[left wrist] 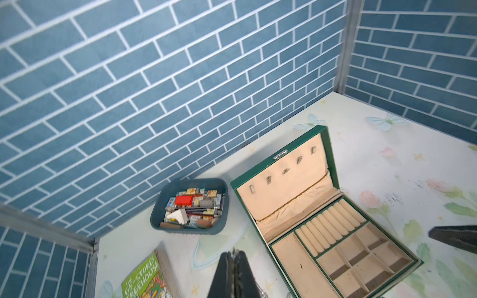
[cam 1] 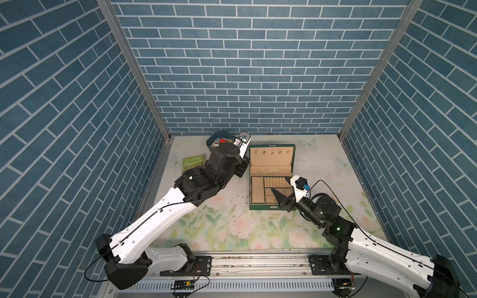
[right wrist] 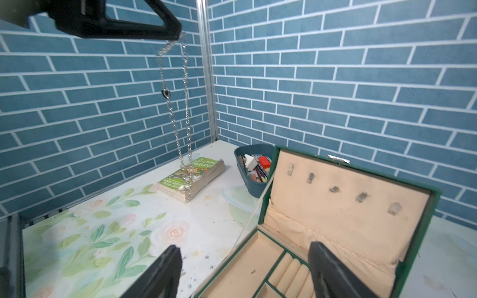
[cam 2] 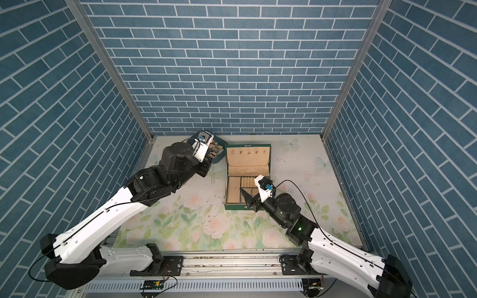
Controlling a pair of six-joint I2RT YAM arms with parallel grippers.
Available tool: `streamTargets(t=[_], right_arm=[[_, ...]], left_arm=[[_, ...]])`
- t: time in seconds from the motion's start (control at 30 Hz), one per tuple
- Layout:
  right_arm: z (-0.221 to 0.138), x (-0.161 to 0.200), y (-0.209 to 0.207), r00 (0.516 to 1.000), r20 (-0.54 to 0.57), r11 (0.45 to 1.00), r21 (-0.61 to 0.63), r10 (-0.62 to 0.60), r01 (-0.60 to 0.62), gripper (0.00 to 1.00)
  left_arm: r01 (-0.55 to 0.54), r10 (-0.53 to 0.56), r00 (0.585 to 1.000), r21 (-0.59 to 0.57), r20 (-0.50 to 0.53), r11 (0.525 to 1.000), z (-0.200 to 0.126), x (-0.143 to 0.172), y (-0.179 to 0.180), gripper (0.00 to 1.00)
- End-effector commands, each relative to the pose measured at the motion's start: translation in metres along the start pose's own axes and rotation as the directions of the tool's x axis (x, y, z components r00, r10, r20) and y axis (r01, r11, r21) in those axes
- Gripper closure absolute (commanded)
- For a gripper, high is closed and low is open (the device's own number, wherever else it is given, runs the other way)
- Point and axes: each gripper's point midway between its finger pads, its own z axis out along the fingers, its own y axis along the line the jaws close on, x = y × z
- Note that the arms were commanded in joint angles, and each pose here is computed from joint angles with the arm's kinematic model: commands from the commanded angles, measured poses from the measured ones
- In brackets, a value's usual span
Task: Put jewelry chain into jewelry box
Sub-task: Pick up the necklace from the center of the board.
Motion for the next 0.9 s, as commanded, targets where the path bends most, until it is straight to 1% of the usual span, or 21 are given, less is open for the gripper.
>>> streamTargets(t=[0.0,0.13,0.23,0.37,0.53,0.7,0.87], right_arm=[[0.000,-0.019,0.018,0.993,0.110,0.994,-0.096,-0.049,0.060,0.20],[-0.002,-0.019,0.022,0.987,0.143,0.990,-0.112,-0.071,0.088,0.21],[-0.004,-0.019,0.021,0.984,0.151,0.989,-0.102,-0.090,0.106,0.21],[-0.003,-0.009,0.017,0.986,0.127,0.989,-0.081,-0.111,0.121,0.23],[0.002,-0.001,0.015,0.986,0.120,0.990,-0.068,-0.112,0.121,0.24],[0.013,0.005,0.014,0.986,0.122,0.991,-0.057,-0.114,0.122,0.26],[0.021,0.012,0.020,0.987,0.111,0.989,-0.079,-0.116,0.125,0.27]], left_arm=[[-0.154,0.147,0.980,0.045,0.131,0.987,-0.009,-0.037,-0.015,1.00],[-0.281,0.259,0.941,0.075,0.216,0.957,-0.019,-0.052,-0.037,1.00],[-0.320,0.292,0.919,0.070,0.265,0.945,-0.025,-0.061,-0.044,1.00],[-0.338,0.301,0.903,0.075,0.308,0.938,-0.029,-0.070,-0.050,1.00],[-0.365,0.314,0.887,0.098,0.338,0.926,-0.029,-0.070,-0.061,1.00],[-0.363,0.307,0.884,0.104,0.354,0.926,-0.030,-0.071,-0.067,1.00],[-0.370,0.315,0.883,0.104,0.349,0.923,-0.027,-0.070,-0.071,1.00]])
